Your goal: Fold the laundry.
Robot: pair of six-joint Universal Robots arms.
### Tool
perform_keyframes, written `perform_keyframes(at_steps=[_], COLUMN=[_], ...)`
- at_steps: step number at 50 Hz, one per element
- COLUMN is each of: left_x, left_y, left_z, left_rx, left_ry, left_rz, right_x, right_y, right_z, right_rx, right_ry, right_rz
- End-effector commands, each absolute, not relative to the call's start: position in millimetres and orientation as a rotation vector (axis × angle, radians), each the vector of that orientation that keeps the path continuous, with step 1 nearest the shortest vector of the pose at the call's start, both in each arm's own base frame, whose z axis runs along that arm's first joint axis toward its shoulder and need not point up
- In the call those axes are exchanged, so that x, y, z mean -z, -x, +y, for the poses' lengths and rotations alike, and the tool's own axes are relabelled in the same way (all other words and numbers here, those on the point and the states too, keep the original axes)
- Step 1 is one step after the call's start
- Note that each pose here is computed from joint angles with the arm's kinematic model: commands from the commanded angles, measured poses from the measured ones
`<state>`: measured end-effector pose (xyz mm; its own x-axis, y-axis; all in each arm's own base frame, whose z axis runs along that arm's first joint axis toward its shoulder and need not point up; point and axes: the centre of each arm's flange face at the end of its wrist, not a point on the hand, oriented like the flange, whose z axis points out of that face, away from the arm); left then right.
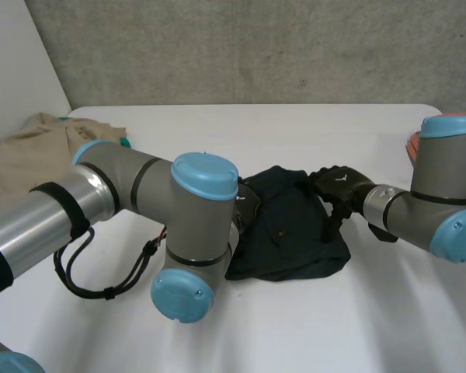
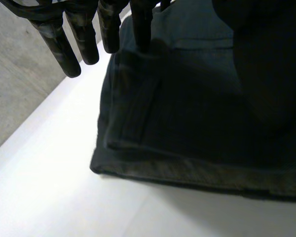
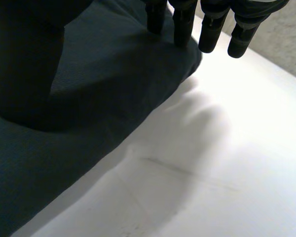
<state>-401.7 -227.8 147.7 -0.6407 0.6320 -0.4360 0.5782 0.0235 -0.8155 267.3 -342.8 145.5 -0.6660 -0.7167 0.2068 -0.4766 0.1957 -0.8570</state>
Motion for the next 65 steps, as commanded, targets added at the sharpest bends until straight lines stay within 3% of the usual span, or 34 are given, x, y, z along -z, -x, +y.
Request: perform_keyframes(at_steps=[1, 7, 13, 17, 23, 31, 43, 55, 65], left_x=[-195.3, -260.3, -276.8, -281.3, -277.0, -275.9, -271.4, -267.6, -271.6], left_y=[404.9, 401.5, 390.5, 380.8, 371.2, 369.9, 371.7, 370.6, 369.9], left_z=[-228.0, -216.0, -211.8, -206.9, -211.7, -215.2, -213.6, -213.2, -211.3], left_rx=[-1.821, -1.889, -1.782, -1.675, -1.592, -1.595, -1.58, -1.568, -1.576], left_ry=[1.232, 1.149, 1.095, 1.086, 1.066, 1.055, 1.062, 1.064, 1.061], left_rz=[-2.098, -1.892, -1.814, -1.76, -1.758, -1.767, -1.773, -1.785, -1.776], right_x=[-195.2, -200.4, -208.3, -176.4, -147.3, -107.2, -106.5, -94.8, -125.2], right_y=[-263.5, -257.2, -248.3, -245.4, -243.6, -248.6, -259.7, -280.3, -290.3], right_z=[-334.4, -308.0, -265.5, -232.0, -212.5, -231.8, -263.8, -272.4, -300.9], right_rx=[1.609, 1.691, 1.871, 1.829, 1.767, 1.772, 1.881, 1.864, 2.01], right_ry=[1.125, 1.141, 1.178, 1.222, 1.255, 1.356, 1.386, 1.406, 1.364], right_rz=[2.165, 2.103, 1.948, 1.911, 1.893, 1.89, 1.814, 1.766, 1.677])
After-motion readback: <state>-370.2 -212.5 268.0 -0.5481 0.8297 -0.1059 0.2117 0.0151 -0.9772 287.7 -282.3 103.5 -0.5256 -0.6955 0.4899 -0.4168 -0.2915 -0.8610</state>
